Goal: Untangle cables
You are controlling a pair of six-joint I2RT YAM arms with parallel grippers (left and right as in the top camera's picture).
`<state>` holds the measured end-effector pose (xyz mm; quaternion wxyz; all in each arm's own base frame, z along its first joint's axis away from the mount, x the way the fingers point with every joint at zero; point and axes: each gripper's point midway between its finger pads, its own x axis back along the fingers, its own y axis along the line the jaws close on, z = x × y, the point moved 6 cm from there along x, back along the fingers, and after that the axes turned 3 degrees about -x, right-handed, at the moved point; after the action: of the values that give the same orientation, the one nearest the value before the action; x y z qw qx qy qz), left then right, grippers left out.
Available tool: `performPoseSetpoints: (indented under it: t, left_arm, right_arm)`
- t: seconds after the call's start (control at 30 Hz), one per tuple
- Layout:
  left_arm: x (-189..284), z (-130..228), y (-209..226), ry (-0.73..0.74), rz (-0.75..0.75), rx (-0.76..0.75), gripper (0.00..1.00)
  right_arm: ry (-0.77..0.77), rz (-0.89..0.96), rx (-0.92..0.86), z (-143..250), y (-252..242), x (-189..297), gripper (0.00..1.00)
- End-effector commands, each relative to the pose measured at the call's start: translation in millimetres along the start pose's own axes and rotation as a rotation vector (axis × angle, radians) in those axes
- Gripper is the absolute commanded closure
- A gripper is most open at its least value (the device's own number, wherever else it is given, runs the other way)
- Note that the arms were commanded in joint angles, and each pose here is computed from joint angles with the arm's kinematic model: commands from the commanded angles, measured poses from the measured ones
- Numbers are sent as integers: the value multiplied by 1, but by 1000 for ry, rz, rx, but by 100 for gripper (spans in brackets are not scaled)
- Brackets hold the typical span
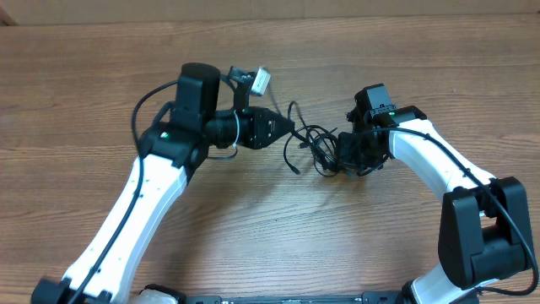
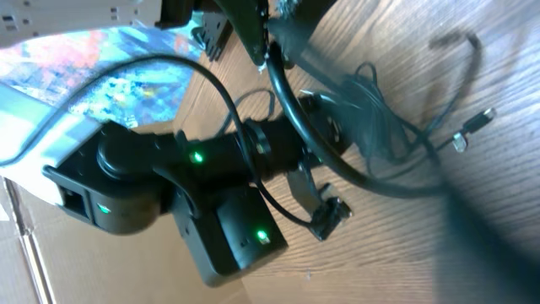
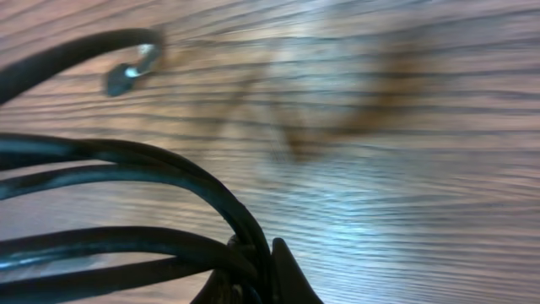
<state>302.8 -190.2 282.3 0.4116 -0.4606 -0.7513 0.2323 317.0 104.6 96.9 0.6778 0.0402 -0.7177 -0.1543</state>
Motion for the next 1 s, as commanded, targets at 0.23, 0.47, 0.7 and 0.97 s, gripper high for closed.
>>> performPoseSetpoints:
  t: [0.23, 0.47, 0.7, 0.97]
  left_arm:
    - [55, 6, 17, -117, -503, 23, 96]
    - [81, 19, 38, -163, -783, 147, 96]
    - [99, 38, 61, -97, -1029, 195, 95]
    - [94, 61, 93, 62, -1191, 293, 65]
  right_arm:
    - [-21, 164, -43, -1, -26, -9, 96]
    - [-22, 177, -43, -1, -28, -9, 96]
    - [-38, 250, -39, -1, -36, -7, 87]
    - [-28, 262, -37, 1, -38, -7, 81]
